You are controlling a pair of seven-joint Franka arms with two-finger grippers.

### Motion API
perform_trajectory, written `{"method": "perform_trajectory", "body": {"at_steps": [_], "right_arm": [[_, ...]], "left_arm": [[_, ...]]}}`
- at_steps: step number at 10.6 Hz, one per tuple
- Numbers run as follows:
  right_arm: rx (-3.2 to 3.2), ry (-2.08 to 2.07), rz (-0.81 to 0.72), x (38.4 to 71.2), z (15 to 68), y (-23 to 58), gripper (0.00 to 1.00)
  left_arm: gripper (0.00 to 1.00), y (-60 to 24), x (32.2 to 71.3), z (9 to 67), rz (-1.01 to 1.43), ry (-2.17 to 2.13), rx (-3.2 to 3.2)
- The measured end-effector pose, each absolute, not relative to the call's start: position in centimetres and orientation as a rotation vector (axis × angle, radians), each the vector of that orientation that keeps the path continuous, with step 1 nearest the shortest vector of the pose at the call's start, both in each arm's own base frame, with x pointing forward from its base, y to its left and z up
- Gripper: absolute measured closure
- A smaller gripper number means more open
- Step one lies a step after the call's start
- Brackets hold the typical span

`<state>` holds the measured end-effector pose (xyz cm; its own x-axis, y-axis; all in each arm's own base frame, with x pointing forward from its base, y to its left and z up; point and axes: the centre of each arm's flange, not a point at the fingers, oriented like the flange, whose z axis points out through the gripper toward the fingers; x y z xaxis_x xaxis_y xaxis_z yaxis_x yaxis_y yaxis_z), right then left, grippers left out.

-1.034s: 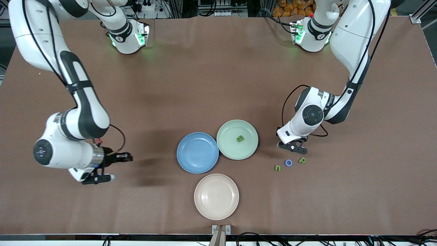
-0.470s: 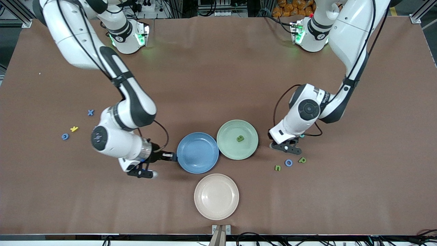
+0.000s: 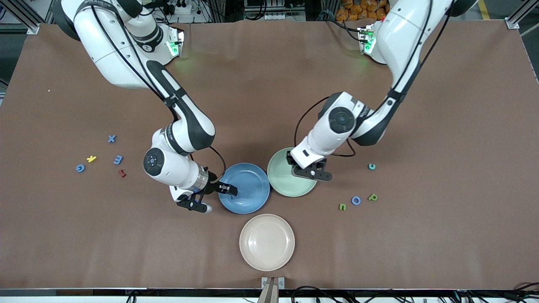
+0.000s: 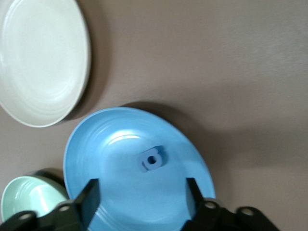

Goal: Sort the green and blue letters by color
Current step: 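Release the N on the green plate while the right gripper releases its letter, then grasp the green u with the left gripper while the right gripper reaches E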

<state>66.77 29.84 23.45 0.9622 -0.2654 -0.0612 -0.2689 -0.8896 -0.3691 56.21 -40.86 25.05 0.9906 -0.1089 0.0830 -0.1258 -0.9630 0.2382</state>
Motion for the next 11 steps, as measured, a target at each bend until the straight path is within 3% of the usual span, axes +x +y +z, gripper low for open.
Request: {"method": "perform_trajectory", "body": {"at_steps": [1, 2, 4, 5, 8, 11], "right_arm": [[-2.740, 0.405, 0.013, 67.0, 23.1, 28.7, 0.08], [-2.770, 0.402, 0.013, 67.5, 22.6, 26.6, 0.00], [-2.835, 0.254, 0.074, 69.0, 21.5, 18.6, 0.00], [-2.847, 0.152, 0.096, 69.6, 21.1, 13.5, 0.00], [-2.944, -0.088, 0.153, 69.3, 19.5, 0.0, 0.00], [-3.060, -0.144, 0.139, 65.5, 19.7, -3.6, 0.00]], "left_arm": [[0.50, -41.7, 55.9, 23.7, 0.078, -0.166, 2.888], [0.36, -42.0, 56.1, 23.0, 0.071, -0.163, 2.887], [0.08, -40.4, 58.2, 24.1, 0.137, -0.159, 2.897], [0.00, -38.0, 60.4, 25.4, 0.201, -0.187, 2.905], [0.00, -29.1, 65.3, 26.7, 0.286, -0.329, 2.920], [0.00, -26.8, 66.0, 24.7, 0.263, -0.315, 2.963]]}}
